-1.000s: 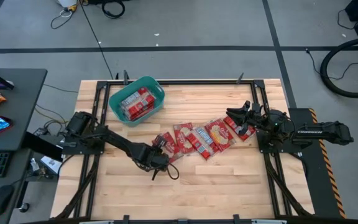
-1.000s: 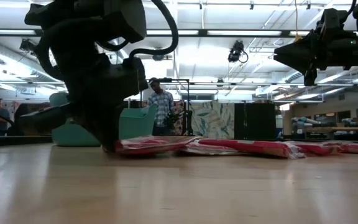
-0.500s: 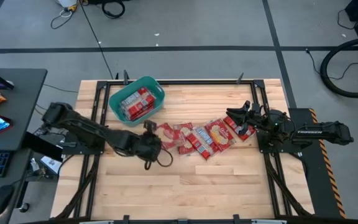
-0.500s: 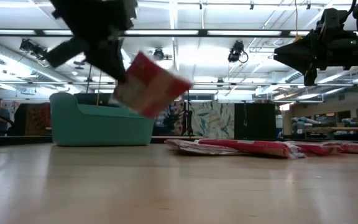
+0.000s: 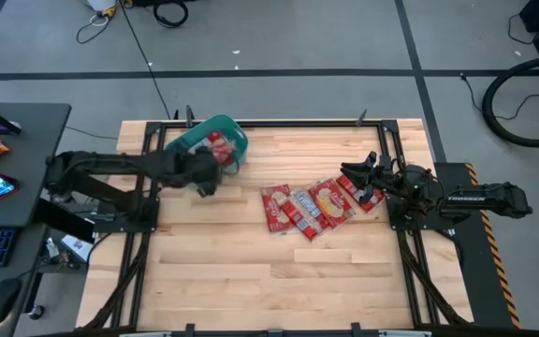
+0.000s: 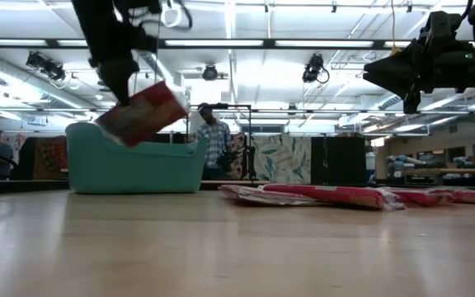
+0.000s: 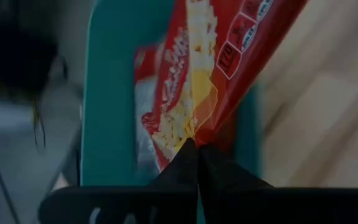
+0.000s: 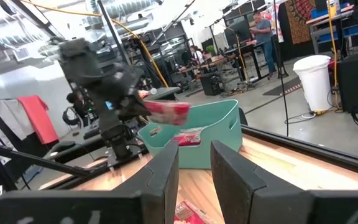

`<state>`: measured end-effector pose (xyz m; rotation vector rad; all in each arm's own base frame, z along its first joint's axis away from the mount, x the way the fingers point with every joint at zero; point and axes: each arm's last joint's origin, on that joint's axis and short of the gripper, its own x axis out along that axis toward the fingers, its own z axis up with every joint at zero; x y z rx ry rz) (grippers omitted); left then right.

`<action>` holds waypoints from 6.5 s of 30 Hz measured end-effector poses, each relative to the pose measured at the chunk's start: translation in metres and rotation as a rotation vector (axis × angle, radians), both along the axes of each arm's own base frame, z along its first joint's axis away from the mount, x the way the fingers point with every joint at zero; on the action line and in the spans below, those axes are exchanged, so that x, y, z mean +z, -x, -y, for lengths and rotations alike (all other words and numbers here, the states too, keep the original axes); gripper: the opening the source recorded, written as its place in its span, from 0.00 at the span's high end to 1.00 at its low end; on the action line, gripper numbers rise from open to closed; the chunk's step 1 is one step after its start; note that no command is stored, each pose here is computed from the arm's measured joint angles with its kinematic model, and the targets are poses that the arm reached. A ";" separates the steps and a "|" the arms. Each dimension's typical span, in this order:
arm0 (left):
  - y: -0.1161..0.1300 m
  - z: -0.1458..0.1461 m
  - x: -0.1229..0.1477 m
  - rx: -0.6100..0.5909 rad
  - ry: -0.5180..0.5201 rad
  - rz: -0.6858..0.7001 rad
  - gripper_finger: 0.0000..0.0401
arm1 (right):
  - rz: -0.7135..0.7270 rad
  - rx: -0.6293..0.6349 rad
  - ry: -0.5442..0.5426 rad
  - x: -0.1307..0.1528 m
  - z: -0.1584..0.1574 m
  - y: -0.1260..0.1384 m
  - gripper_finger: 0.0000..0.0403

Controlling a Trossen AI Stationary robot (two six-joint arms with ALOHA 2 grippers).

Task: Sort popcorn bags into baskets
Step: Put the popcorn bag into the green bin

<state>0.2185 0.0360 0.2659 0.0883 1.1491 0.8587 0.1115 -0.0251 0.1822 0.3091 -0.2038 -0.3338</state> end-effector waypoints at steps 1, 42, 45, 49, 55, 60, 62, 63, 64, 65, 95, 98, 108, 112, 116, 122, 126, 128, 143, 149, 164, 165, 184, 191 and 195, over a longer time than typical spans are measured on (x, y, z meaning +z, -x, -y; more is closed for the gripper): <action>0.001 -0.007 -0.002 0.045 0.018 -0.009 1.00 | 0.000 0.000 0.000 0.000 0.000 0.000 0.76; -0.081 -0.007 -0.032 -0.321 0.394 0.102 0.68 | 0.000 -0.001 0.000 0.000 0.000 0.000 0.76; -0.096 0.007 -0.045 -0.415 0.379 0.084 0.68 | 0.000 -0.001 0.000 0.000 0.000 0.000 0.76; -0.115 0.026 -0.066 -0.561 0.315 0.036 0.68 | 0.000 -0.001 0.000 0.000 0.000 0.000 0.76; -0.135 0.059 -0.090 -0.856 -0.011 -0.151 0.62 | 0.000 -0.001 0.000 0.000 0.000 0.000 0.76; -0.140 0.079 -0.111 -1.052 -0.241 -0.413 0.52 | 0.000 -0.001 0.000 0.000 0.000 0.000 0.76; -0.144 0.083 -0.119 -1.084 -0.305 -0.463 0.49 | 0.000 -0.001 0.000 0.000 0.000 0.000 0.76; -0.146 0.084 -0.123 -1.101 -0.323 -0.485 0.48 | 0.000 -0.001 0.000 0.000 0.000 0.000 0.76; -0.148 0.084 -0.127 -1.114 -0.335 -0.490 0.48 | 0.000 -0.001 0.000 0.000 0.000 0.000 0.76; -0.150 0.085 -0.131 -1.126 -0.344 -0.495 0.47 | 0.001 -0.001 0.000 0.000 0.000 0.000 0.76; -0.149 0.114 -0.133 -1.083 -0.399 -0.425 0.96 | 0.000 -0.001 0.000 0.000 0.000 0.000 0.76; -0.139 0.119 -0.114 -1.022 -0.388 -0.371 0.96 | 0.000 -0.001 0.000 0.000 0.000 0.000 0.76; -0.092 0.113 -0.040 -0.744 -0.303 -0.163 0.96 | 0.000 -0.002 -0.001 0.000 0.000 0.000 0.76; -0.070 0.108 -0.021 -0.622 -0.329 -0.131 0.96 | 0.000 -0.002 0.000 0.000 0.000 0.000 0.76; -0.050 0.095 -0.009 -0.470 -0.286 -0.094 0.96 | -0.001 -0.002 0.000 0.000 0.000 0.000 0.76; -0.031 0.065 -0.008 -0.205 -0.196 -0.123 0.96 | 0.001 -0.001 0.000 0.000 0.000 0.000 0.76; -0.026 0.046 -0.009 -0.087 -0.138 -0.156 0.96 | 0.000 -0.001 0.000 0.000 0.000 0.000 0.76; -0.025 0.036 -0.010 -0.051 -0.146 -0.166 0.96 | 0.000 -0.001 0.000 0.000 0.000 0.000 0.76; -0.019 -0.050 -0.012 0.163 -0.043 -0.213 0.96 | 0.000 -0.001 0.000 0.000 0.000 0.000 0.76; -0.016 -0.074 -0.021 0.209 0.059 -0.222 0.96 | 0.000 -0.001 0.000 0.000 0.000 0.000 0.76; -0.046 -0.080 -0.027 0.105 0.110 -0.142 0.55 | 0.000 -0.001 0.000 0.000 0.000 0.000 0.76; -0.051 -0.076 -0.022 0.074 0.102 -0.122 0.55 | 0.000 -0.001 0.000 0.000 0.000 0.000 0.76; -0.134 0.036 -0.049 -0.598 0.339 0.111 0.64 | 0.001 -0.001 0.000 0.000 0.000 0.000 0.76; -0.166 0.077 -0.074 -0.901 0.004 0.074 0.62 | 0.000 -0.001 0.000 0.000 0.000 0.000 0.76; -0.180 0.088 -0.091 -0.981 -0.089 0.080 0.57 | 0.000 -0.001 0.000 0.000 0.000 0.000 0.76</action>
